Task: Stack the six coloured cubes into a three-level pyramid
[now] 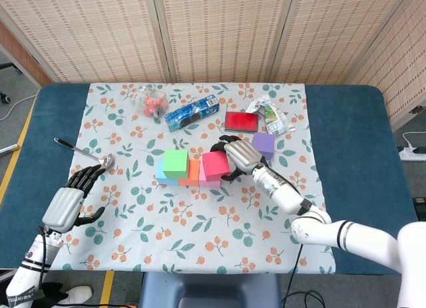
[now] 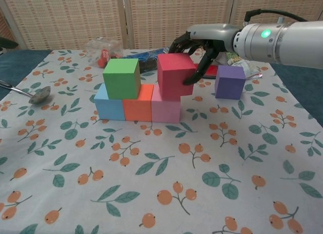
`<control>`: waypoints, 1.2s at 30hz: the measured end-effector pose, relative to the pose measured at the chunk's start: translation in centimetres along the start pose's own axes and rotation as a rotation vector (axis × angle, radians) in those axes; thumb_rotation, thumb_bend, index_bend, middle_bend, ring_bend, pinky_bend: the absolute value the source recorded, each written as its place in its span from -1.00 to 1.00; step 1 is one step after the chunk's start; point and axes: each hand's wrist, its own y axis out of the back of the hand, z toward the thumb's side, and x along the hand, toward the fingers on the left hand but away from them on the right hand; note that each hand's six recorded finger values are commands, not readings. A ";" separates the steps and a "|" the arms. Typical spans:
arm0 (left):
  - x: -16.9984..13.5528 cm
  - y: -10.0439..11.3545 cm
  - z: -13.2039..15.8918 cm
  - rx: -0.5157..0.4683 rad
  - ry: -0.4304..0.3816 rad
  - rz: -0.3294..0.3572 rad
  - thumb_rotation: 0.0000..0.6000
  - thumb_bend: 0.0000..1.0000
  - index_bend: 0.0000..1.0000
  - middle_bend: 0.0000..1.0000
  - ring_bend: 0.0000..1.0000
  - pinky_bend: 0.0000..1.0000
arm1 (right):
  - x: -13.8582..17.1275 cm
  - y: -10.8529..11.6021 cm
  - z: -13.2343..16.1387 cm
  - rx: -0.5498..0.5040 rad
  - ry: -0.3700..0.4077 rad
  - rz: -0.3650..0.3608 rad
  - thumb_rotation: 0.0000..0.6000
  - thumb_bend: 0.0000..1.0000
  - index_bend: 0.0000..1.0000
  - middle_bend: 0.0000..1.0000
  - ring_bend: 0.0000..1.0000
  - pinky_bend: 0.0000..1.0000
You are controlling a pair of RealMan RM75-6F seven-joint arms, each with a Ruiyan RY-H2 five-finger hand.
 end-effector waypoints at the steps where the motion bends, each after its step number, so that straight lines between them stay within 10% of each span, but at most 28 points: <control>1: -0.1 0.0 0.0 -0.002 0.001 0.000 1.00 -0.36 -0.84 -0.92 -1.00 -0.81 | -0.3 -0.1 0.2 0.001 0.001 -0.001 1.00 -0.73 -0.20 -0.40 -0.80 -0.71; 36: -1.2 -0.3 -0.2 -0.043 -0.015 0.008 1.00 -0.35 -0.84 -0.93 -1.00 -0.81 | -3.4 -1.7 3.1 -0.018 -0.053 -0.022 1.00 -0.73 -0.23 -0.40 -0.80 -0.80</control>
